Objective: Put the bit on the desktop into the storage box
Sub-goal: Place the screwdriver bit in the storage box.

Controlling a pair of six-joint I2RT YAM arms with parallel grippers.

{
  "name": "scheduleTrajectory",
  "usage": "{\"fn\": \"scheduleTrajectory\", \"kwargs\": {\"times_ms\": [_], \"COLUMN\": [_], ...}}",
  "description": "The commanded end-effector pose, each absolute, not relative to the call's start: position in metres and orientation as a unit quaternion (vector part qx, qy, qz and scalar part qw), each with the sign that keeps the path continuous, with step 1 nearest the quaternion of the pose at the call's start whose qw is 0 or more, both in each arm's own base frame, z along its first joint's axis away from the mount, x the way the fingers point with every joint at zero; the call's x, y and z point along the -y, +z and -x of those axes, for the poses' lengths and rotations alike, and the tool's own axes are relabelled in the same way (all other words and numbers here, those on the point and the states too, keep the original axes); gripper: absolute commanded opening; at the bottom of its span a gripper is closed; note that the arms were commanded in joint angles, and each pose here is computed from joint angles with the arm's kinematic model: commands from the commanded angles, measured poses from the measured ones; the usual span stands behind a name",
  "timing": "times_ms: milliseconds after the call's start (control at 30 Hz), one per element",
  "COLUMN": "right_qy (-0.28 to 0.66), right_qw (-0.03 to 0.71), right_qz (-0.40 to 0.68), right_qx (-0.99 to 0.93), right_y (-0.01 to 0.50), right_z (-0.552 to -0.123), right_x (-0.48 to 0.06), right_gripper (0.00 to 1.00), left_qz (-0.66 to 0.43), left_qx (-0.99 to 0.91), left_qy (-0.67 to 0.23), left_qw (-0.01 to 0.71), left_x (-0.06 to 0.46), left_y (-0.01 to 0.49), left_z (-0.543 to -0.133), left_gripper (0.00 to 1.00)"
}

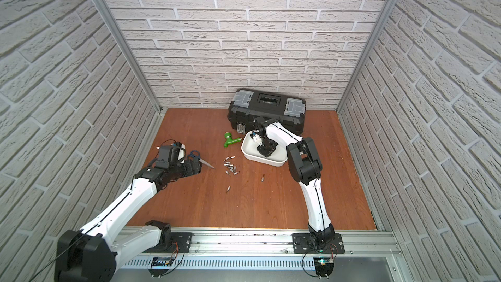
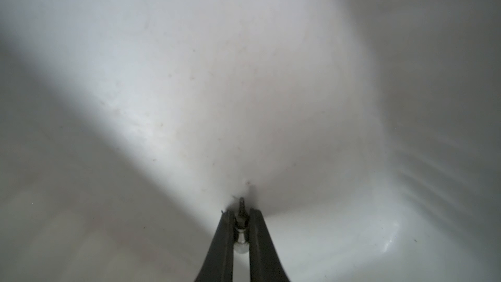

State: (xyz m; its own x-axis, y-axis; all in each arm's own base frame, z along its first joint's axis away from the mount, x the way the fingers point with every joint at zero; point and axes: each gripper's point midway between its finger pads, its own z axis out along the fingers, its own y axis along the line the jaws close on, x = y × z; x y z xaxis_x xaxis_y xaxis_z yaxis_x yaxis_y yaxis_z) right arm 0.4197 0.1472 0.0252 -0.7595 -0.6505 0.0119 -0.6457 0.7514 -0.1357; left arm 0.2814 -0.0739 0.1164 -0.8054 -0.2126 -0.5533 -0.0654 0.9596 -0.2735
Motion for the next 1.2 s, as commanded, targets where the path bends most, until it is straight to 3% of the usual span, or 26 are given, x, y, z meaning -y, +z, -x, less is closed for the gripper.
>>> {"fn": "scheduleTrajectory", "kwargs": {"times_ms": [0, 433, 733, 1167], "right_qy": [-0.057, -0.056, -0.062, -0.071], "right_qw": [0.014, 0.016, 0.057, 0.147], "right_qz": [0.341, 0.344, 0.339, 0.319], "right_qx": [-0.938, -0.937, -0.937, -0.934], "right_y": [0.020, 0.022, 0.050, 0.114], "right_z": [-0.417, -0.413, -0.417, -0.409], "right_x": [-0.147, -0.146, -0.144, -0.137], "right_gripper": [0.05, 0.11, 0.41, 0.62], "left_qz": [0.066, 0.066, 0.068, 0.071], "left_qx": [-0.940, -0.940, -0.940, -0.935], "left_qy": [-0.117, -0.115, -0.117, -0.136], "left_qw": [0.312, 0.313, 0.314, 0.321], "left_x": [0.074, 0.073, 0.073, 0.078], "left_y": [0.123, 0.124, 0.125, 0.132], "left_z": [-0.285, -0.285, -0.282, -0.277], "left_gripper": [0.99, 0.98, 0.98, 0.98]}}
